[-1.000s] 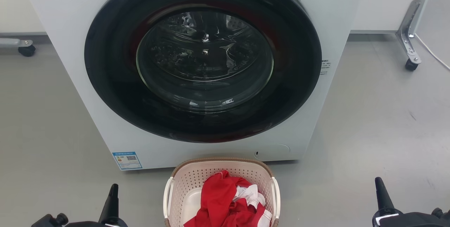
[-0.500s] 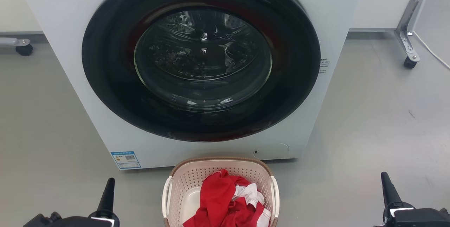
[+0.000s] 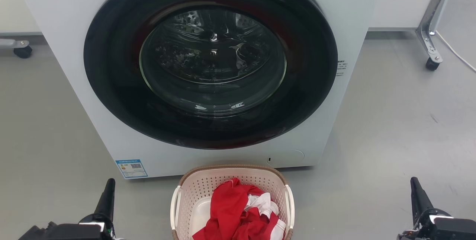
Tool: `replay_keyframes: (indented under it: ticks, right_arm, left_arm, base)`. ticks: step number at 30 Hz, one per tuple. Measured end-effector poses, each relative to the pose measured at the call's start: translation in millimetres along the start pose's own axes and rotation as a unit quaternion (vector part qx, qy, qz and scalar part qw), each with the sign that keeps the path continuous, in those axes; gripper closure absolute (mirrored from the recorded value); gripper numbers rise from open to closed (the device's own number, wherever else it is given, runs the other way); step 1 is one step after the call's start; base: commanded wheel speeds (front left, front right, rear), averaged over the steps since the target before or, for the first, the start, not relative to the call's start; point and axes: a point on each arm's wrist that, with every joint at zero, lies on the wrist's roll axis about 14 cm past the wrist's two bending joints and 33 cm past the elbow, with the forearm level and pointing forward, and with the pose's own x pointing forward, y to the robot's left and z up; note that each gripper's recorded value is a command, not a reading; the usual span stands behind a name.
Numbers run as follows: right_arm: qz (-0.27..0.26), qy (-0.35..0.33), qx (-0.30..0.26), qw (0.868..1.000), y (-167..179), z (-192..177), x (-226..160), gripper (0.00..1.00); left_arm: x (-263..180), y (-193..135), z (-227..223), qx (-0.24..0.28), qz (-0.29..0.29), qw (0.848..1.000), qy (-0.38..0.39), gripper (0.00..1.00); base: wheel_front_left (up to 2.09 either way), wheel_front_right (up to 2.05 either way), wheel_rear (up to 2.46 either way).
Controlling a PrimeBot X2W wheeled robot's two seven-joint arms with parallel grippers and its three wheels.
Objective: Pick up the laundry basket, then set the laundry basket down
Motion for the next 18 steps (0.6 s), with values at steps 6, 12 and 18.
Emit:
replay_keyframes:
  ticks: [6,12,18]
  right_arm:
    - [0.005,-0.003,0.031,0.999,0.2,3.7,0.9,1.0]
    - [0.011,-0.003,0.031,0.999,4.6,3.7,3.4,1.0]
    - [0.011,-0.003,0.032,0.999,4.7,3.7,3.4,1.0]
  left_arm:
    - [4.0,-5.8,1.7,-0.037,-0.012,0.999,-0.001,1.0]
    - [3.9,-5.5,1.6,-0.038,-0.012,0.999,-0.001,1.0]
    - [3.9,-5.5,1.6,-0.038,-0.012,0.999,-0.001,1.0]
  base:
    - [0.0,0.0,0.0]
    - [0.0,0.0,0.0]
    - [0.0,0.0,0.0]
